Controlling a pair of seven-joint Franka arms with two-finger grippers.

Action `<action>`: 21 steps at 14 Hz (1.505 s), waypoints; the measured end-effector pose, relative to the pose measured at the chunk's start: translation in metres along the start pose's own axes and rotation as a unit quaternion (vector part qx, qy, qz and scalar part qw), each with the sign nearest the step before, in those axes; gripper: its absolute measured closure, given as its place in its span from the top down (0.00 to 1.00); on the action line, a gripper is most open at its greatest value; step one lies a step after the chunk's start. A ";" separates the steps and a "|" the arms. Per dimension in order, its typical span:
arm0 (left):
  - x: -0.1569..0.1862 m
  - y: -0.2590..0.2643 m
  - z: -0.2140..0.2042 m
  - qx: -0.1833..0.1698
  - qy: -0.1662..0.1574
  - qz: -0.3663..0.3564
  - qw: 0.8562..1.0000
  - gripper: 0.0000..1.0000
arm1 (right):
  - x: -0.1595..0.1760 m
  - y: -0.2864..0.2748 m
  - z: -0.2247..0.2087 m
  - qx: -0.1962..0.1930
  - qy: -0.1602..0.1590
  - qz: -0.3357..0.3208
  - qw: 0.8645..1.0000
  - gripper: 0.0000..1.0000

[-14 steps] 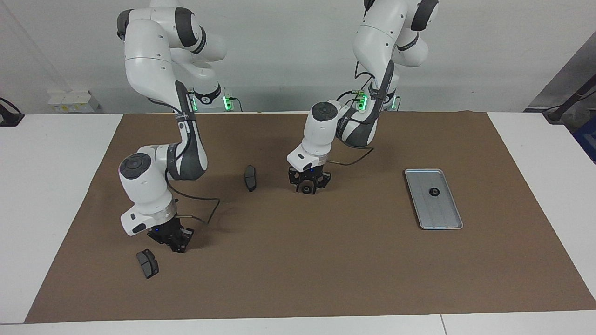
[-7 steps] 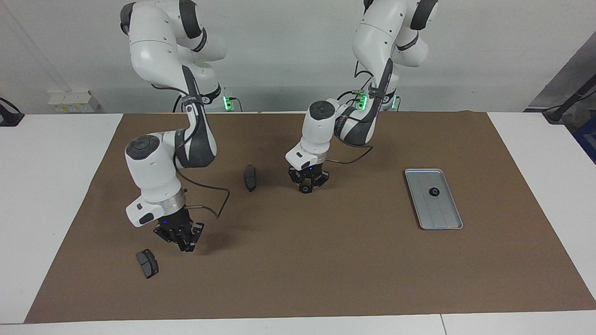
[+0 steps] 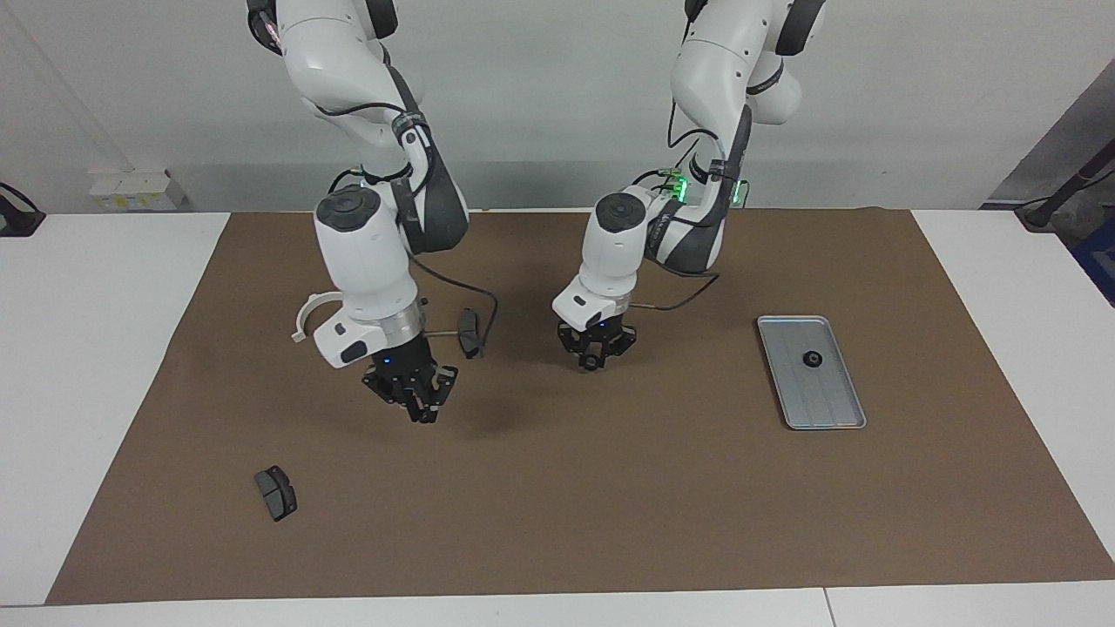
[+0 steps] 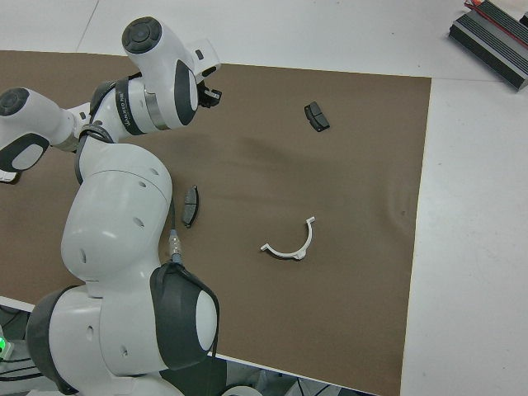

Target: Pick bearing gear from pile to tray

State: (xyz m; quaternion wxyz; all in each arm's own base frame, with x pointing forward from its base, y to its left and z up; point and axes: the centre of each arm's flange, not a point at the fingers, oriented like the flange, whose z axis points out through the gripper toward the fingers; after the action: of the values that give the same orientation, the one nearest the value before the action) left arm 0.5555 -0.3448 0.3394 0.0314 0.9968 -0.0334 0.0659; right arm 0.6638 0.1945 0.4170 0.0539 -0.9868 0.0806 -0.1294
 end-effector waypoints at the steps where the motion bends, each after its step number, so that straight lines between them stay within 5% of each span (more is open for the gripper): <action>1: 0.023 -0.035 -0.015 0.003 0.008 -0.029 1.000 0.36 | -0.007 -0.012 0.001 0.002 -0.003 0.003 1.000 0.23; 5: 0.066 -0.185 -0.066 0.016 0.005 -0.106 0.994 0.36 | -0.055 -0.084 0.008 0.011 -0.019 0.004 1.000 0.23; 10: 0.039 -0.322 -0.043 0.023 -0.060 -0.041 0.997 0.36 | -0.135 -0.157 0.050 -0.013 -0.032 -0.010 0.999 0.23; 16: -0.020 -0.333 -0.010 0.021 -0.097 -0.006 0.995 0.36 | -0.182 -0.162 0.103 -0.028 -0.044 -0.018 0.999 0.24; 18: -0.030 -0.329 -0.004 0.022 -0.091 -0.003 0.996 0.36 | -0.186 -0.162 0.103 -0.027 -0.044 -0.020 0.998 0.40; 21: -0.033 -0.329 -0.004 0.023 -0.082 -0.002 0.996 0.63 | -0.166 -0.153 0.080 -0.018 -0.026 -0.006 0.999 0.73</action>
State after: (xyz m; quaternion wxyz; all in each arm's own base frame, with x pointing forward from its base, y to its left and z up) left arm 0.5451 -0.0151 0.3200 0.0059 0.9993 -0.0321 -0.0157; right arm 0.5493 0.3801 0.3184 0.0373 -0.9912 0.0759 -0.1021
